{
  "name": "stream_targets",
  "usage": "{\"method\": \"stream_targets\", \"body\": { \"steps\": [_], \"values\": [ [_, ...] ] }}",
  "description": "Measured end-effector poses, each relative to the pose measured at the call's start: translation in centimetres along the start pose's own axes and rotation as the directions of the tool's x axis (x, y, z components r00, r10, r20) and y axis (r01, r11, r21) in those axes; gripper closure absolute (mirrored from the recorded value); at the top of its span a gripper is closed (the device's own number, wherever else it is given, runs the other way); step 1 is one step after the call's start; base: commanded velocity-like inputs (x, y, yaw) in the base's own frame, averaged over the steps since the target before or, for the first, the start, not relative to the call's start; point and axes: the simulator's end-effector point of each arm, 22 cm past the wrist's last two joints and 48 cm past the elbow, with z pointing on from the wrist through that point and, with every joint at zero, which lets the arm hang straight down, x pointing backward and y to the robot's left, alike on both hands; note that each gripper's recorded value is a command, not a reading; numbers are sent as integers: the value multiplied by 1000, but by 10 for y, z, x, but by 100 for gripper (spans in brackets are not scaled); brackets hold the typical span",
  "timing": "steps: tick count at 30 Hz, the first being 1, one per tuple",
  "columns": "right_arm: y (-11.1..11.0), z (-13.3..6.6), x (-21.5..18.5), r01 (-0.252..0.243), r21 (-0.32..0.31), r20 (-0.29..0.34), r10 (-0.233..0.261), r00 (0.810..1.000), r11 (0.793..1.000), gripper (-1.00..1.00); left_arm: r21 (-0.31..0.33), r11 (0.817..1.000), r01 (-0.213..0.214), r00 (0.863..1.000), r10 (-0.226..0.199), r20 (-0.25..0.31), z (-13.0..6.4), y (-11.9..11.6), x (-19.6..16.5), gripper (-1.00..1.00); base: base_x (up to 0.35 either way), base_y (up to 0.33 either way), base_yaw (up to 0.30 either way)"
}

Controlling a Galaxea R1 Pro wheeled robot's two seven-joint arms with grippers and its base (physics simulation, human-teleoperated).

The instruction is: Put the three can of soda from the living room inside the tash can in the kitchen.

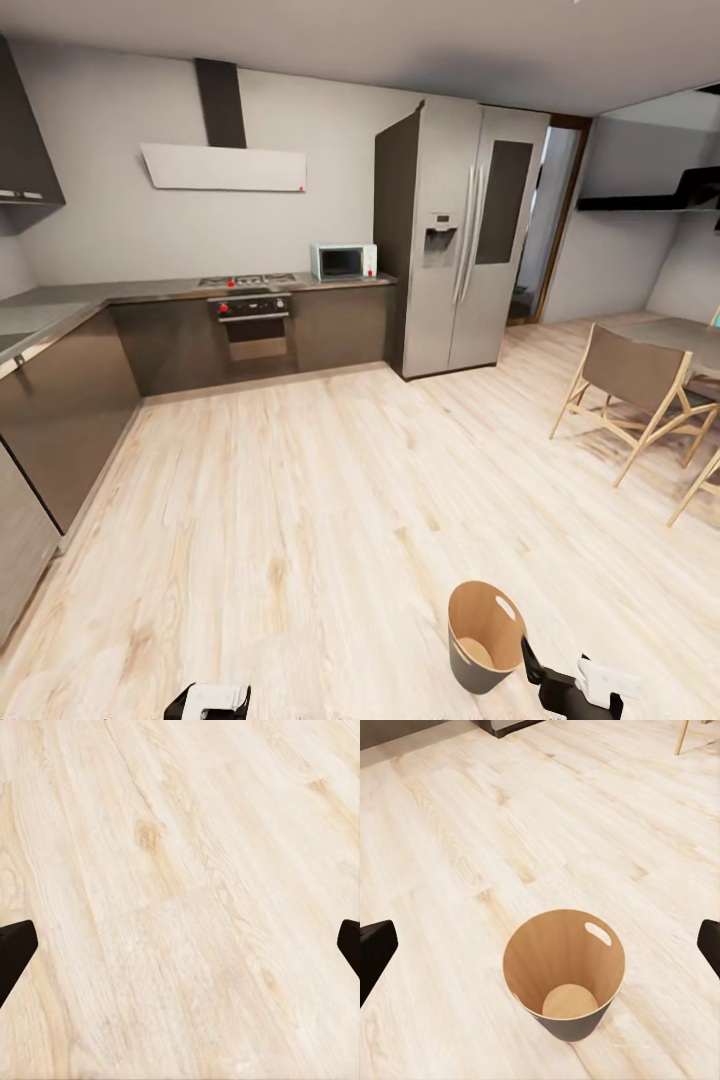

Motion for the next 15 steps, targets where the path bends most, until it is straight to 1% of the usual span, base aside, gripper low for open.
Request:
{"method": "stream_targets", "body": {
  "steps": [9, 15],
  "values": [
    [-1, 0, 6, 3, 3, -14, -3, 1000, 1000, -100, 1, 1000, 0, 1000, 0, -14, 1, 0, 6, -100, 0, 0, 1],
    [2, 1, 9, 13, -3, -20, -14, 1000, 1000, -100, 1, 1000, 0, 1000, 0, -20, 1, 0, 9, -100, 0, 0, -5]
  ]
}}
